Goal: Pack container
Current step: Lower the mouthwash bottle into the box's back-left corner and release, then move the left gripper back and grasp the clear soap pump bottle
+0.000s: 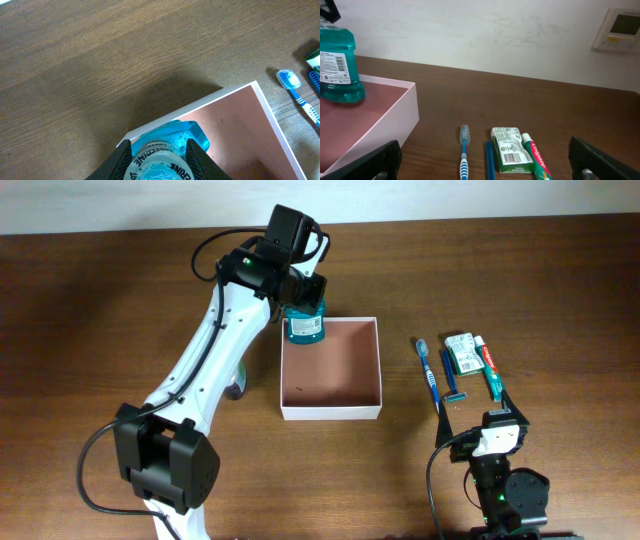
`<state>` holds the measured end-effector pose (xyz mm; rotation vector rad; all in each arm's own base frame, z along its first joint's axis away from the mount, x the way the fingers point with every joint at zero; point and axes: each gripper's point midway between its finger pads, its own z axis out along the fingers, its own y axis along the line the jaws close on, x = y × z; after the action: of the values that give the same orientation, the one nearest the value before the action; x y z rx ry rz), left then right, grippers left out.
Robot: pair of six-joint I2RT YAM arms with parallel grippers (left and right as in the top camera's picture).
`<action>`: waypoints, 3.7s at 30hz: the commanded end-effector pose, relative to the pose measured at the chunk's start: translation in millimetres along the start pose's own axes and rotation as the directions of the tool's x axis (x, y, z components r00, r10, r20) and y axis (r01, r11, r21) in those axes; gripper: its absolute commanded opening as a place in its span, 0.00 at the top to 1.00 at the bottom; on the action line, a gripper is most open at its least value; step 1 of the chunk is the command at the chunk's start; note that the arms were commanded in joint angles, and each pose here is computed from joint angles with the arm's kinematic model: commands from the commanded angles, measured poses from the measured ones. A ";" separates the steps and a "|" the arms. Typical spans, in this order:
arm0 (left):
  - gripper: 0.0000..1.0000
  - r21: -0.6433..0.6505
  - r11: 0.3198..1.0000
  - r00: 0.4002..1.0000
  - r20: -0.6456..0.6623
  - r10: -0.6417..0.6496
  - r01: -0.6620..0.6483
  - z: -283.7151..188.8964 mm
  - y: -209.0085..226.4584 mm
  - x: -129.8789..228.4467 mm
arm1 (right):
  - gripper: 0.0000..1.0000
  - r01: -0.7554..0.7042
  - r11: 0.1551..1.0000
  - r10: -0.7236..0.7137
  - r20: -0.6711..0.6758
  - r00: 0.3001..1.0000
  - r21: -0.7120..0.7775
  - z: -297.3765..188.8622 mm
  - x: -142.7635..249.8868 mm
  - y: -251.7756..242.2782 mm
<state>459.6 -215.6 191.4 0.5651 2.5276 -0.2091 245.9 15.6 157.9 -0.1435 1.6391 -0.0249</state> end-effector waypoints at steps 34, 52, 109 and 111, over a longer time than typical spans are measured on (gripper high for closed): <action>0.75 -0.024 1.000 1.000 -0.014 -0.013 0.012 20.7 6.1 15.5 | 0.02 -0.001 1.000 0.001 0.001 1.000 0.002 -0.3 1.1 -0.9; 0.75 -0.025 1.000 1.000 -0.029 -0.010 0.009 35.9 6.9 28.1 | 0.02 -0.002 1.000 0.002 0.001 1.000 0.002 -0.3 1.1 -0.9; 0.41 -0.216 0.933 0.935 -0.149 -0.323 0.288 -115.2 36.8 98.7 | 0.02 -0.001 1.000 0.001 0.002 1.000 0.002 -0.3 1.0 -0.9; 0.41 -0.236 0.924 0.925 -0.162 -0.343 0.301 -117.3 45.2 104.2 | 0.02 -0.001 1.000 0.001 0.001 1.000 0.002 -0.3 1.1 -0.9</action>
<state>342.3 -122.7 228.7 0.1615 2.7921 -0.0378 245.9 15.6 157.9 -0.1435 1.6391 -0.0249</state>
